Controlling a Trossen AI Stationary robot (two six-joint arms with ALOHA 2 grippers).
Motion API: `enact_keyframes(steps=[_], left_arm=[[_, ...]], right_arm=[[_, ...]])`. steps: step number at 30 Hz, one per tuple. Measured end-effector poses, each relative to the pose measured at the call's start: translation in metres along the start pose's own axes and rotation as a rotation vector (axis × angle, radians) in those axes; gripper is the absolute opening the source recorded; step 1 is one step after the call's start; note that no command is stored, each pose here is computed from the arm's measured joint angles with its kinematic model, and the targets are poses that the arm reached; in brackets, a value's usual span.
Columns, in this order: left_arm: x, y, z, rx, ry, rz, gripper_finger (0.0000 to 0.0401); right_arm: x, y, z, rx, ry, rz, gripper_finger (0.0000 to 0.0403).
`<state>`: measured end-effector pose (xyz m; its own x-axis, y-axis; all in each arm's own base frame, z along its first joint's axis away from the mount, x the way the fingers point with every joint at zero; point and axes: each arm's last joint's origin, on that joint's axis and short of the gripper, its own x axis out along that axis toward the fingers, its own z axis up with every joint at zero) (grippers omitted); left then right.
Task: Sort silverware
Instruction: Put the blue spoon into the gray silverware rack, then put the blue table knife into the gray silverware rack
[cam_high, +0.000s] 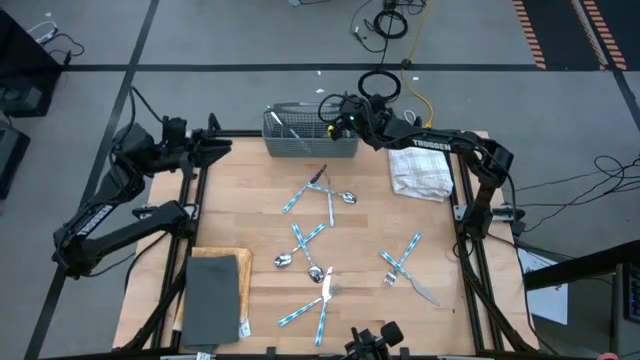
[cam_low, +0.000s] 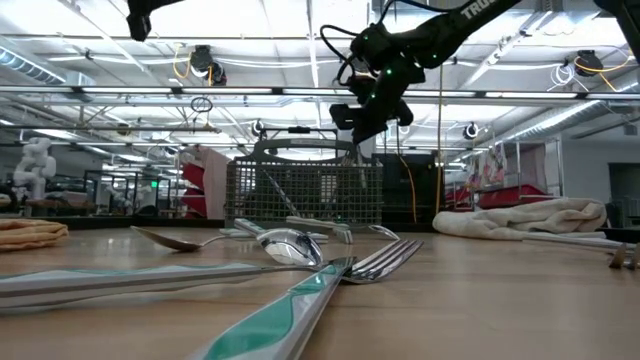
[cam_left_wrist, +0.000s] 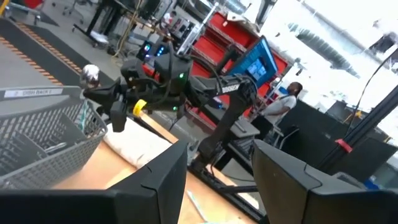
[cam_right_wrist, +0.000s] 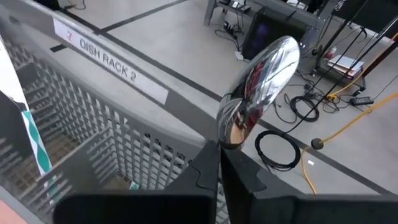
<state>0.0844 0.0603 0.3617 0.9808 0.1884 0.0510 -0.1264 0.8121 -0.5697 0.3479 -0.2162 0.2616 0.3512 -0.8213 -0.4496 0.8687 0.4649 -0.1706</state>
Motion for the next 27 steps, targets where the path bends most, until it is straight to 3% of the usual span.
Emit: enact_keyframes(steps=[11,18,20,23,27], left_arm=[[-0.003,-0.002,0.000,-0.022,-0.024,0.005,0.0183],[-0.005,-0.002,-0.003,-0.038,0.018,-0.013,0.0183],[-0.005,-0.005,-0.004,-0.035,0.051,-0.067,0.0183],[-0.006,-0.008,-0.003,-0.053,0.071,-0.130,0.0183],[-0.006,-0.009,-0.001,-0.121,0.050,-0.125,0.0183]], right_arm=[[-0.008,-0.004,-0.002,-0.038,0.056,-0.006,0.0099],[-0.057,-0.027,0.033,-0.052,-0.067,0.023,0.0120],[-0.079,-0.037,0.045,-0.069,-0.111,0.091,0.0121],[-0.114,-0.051,0.056,-0.074,-0.148,0.313,0.0121],[-0.152,-0.062,0.052,-0.059,-0.056,0.612,0.0121]])
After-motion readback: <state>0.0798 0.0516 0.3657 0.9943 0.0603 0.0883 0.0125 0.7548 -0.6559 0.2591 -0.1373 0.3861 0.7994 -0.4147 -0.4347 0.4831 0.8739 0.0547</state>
